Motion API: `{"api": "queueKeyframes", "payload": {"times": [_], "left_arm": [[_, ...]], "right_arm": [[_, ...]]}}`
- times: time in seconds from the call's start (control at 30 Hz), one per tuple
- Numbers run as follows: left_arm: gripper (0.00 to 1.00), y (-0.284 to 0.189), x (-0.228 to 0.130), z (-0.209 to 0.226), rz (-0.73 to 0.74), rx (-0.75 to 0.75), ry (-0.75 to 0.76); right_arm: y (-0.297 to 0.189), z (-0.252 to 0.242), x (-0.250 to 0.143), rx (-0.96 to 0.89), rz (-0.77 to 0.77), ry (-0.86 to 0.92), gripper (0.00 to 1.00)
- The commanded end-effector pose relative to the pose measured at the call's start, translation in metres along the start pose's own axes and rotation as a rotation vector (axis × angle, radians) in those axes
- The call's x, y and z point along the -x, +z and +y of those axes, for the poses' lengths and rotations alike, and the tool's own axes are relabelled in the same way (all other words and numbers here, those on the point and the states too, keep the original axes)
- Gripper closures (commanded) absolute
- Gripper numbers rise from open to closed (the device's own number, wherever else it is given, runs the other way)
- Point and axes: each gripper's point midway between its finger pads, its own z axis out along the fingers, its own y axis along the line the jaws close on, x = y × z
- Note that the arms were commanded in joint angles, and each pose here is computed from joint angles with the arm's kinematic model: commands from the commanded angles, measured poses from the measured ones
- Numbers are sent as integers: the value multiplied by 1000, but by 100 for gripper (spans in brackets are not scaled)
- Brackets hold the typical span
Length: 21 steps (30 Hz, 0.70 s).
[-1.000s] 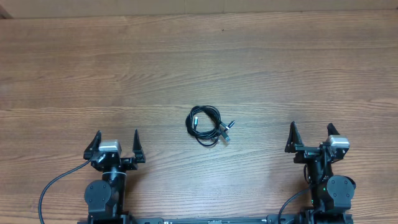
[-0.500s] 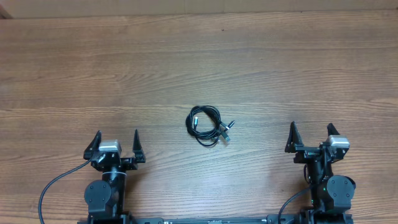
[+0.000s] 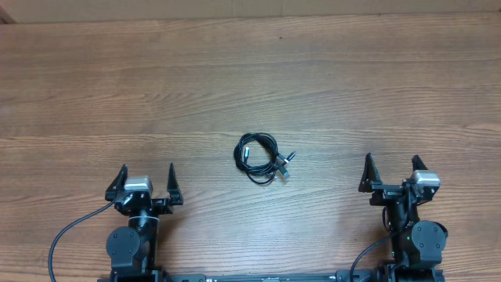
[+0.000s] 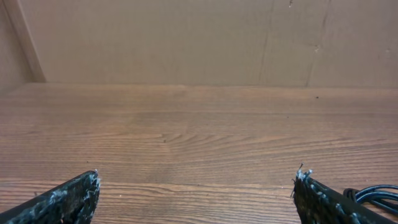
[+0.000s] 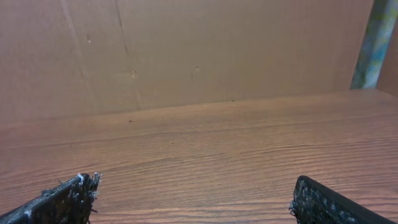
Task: Untangle cables
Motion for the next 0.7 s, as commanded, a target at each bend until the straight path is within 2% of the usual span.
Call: {"api": "queueKeyframes", "payload": {"times": [0.0,0.13,0.67], "left_arm": [[0,0,-1,-1,-2,-10,-15],[1,0,-1,-7,-1,-42,-152],[0,0,-1,-6,-2,-38,-130]], "right_arm": [[0,1,-2,3,-2,-2,0],[0,1,-2,3,-2,-2,0],[0,1,-2,3,-2,-2,0]]}}
